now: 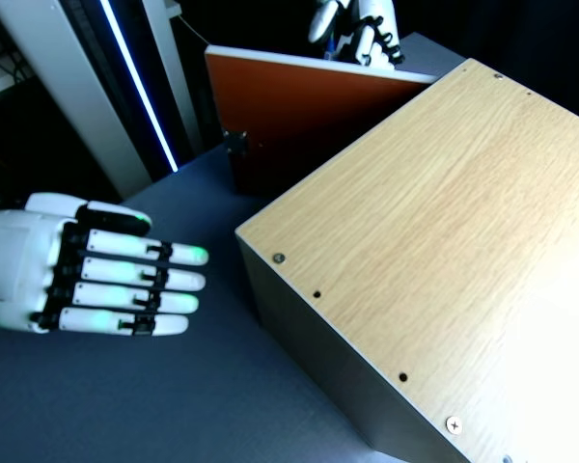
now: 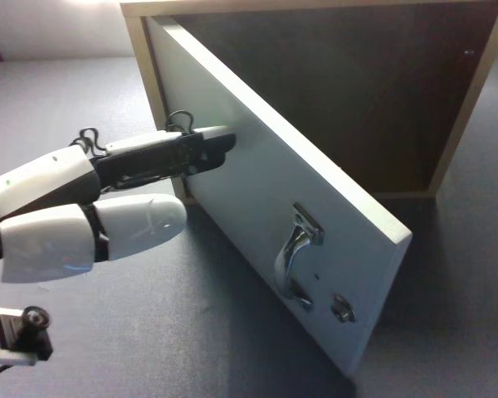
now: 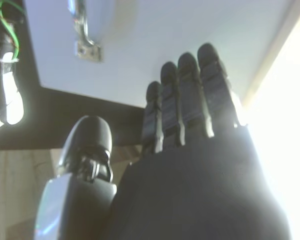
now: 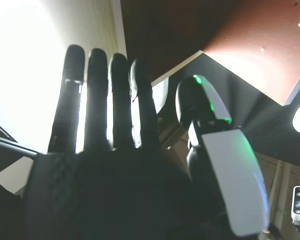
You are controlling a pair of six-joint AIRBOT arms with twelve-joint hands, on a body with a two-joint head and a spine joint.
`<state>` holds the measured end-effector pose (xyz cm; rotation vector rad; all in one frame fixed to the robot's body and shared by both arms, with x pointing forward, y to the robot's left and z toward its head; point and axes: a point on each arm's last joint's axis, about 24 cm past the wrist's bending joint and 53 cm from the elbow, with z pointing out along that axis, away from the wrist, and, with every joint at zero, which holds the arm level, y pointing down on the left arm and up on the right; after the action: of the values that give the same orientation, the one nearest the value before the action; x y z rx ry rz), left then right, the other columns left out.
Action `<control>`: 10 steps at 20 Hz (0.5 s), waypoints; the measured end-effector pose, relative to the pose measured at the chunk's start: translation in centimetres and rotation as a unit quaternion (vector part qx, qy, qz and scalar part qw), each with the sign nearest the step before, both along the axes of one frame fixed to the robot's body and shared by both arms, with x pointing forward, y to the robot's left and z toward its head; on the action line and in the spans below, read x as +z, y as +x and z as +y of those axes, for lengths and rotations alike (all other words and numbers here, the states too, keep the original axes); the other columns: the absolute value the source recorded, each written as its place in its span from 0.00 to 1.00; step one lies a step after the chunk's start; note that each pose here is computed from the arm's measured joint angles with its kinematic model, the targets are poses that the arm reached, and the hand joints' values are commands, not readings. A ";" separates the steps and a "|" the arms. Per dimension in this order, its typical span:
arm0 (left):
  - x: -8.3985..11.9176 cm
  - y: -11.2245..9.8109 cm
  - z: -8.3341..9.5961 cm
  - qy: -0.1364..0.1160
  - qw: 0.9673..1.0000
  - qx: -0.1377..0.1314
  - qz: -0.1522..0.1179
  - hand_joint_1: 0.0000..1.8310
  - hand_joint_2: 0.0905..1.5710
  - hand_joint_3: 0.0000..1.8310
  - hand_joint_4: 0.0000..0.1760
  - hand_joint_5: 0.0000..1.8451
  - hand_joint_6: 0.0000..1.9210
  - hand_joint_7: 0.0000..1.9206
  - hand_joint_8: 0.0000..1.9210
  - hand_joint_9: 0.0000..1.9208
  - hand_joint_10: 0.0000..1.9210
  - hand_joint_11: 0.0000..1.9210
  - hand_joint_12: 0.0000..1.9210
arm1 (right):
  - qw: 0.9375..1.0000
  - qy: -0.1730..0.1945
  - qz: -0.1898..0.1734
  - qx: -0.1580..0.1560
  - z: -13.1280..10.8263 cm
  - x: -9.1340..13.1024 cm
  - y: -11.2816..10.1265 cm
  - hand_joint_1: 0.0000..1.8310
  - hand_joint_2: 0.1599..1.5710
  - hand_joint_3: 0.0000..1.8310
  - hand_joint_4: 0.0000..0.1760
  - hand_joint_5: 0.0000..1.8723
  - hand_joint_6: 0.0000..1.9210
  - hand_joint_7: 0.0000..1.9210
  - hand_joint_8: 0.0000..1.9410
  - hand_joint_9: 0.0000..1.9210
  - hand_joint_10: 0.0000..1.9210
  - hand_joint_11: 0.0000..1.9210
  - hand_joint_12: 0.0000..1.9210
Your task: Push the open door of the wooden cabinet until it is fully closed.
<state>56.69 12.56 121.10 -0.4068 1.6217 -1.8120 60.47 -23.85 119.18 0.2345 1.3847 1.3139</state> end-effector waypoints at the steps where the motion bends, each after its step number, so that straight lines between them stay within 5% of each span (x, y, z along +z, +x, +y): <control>1: -0.2 0.1 -0.4 0.004 1.000 -0.004 -0.001 0.03 0.93 0.00 0.12 0.09 0.00 0.13 0.00 0.12 0.00 0.10 0.00 | 1.000 0.000 0.000 0.000 0.0 0.0 0.0 0.26 0.96 0.00 0.00 0.24 0.00 0.23 0.00 0.23 0.00 0.13 0.29; 6: -1.3 0.5 -1.8 0.028 0.999 -0.017 0.003 0.00 0.97 0.01 0.00 0.04 0.00 0.09 0.00 0.08 0.00 0.04 0.00 | 1.000 0.000 -0.001 0.000 -0.1 0.0 0.0 0.23 0.96 0.00 0.00 0.24 0.00 0.23 0.00 0.23 0.00 0.13 0.29; 10: -2.0 1.1 -2.4 0.031 0.999 -0.018 0.010 0.00 0.97 0.00 0.00 0.03 0.00 0.08 0.00 0.08 0.00 0.05 0.00 | 1.000 -0.001 -0.001 0.000 0.0 0.0 0.1 0.25 0.96 0.00 0.00 0.24 0.00 0.23 0.00 0.23 0.00 0.14 0.26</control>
<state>57.81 10.12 119.09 -0.3730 1.7039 -1.7845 60.52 -23.88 119.14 0.2323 1.3851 1.3127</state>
